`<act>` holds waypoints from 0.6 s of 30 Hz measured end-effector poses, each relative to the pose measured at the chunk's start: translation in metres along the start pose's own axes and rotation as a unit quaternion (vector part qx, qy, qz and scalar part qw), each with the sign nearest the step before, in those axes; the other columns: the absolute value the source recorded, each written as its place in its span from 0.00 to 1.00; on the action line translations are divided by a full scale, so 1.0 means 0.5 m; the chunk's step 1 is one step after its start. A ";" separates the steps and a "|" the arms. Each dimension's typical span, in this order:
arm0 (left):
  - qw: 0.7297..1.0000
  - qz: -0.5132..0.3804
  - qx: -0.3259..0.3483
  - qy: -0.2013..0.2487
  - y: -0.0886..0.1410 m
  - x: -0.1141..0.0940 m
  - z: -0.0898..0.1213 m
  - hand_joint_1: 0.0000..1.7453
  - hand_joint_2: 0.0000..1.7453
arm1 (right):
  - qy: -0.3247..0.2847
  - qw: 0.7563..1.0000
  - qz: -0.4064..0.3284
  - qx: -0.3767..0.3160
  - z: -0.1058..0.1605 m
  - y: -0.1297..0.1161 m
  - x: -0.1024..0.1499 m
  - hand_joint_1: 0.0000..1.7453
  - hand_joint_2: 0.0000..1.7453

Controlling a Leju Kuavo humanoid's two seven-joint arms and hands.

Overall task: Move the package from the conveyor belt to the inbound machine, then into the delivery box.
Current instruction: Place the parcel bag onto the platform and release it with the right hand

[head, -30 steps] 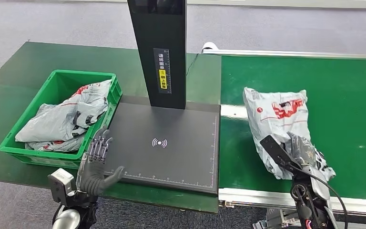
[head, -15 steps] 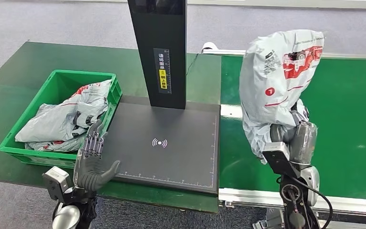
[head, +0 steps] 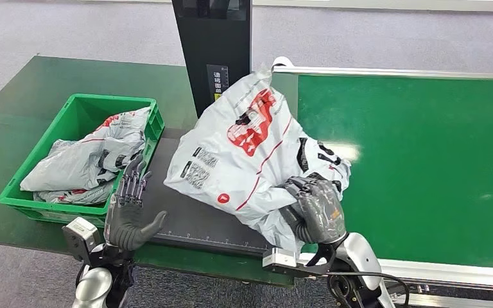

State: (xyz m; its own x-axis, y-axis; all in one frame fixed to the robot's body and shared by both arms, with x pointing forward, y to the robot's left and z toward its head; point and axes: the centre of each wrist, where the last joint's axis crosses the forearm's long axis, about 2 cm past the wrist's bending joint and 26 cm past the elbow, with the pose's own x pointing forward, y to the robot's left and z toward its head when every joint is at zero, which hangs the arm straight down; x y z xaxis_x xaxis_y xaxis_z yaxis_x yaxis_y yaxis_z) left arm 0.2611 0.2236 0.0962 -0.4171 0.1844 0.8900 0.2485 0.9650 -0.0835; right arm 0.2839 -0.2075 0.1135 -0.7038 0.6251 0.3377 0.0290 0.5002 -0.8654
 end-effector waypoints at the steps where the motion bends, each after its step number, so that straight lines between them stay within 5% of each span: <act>1: 1.000 0.000 -0.001 0.000 0.000 -0.001 0.000 0.00 1.00 | -0.001 1.000 -0.005 0.015 -0.001 0.008 0.005 1.00 1.00; 18: 1.000 -0.002 -0.004 0.004 0.004 -0.004 0.004 0.00 1.00 | 0.003 0.994 -0.011 0.105 -0.003 0.049 0.016 1.00 1.00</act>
State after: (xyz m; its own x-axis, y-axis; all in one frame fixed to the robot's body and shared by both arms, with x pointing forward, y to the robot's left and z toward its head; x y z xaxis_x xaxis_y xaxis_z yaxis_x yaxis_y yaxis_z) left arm 0.2607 0.2253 0.0935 -0.4117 0.1801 0.8934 0.2535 0.9642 -0.0775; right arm 0.2801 -0.1892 0.0955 -0.6986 0.6188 0.3591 -0.1353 0.3786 -0.9156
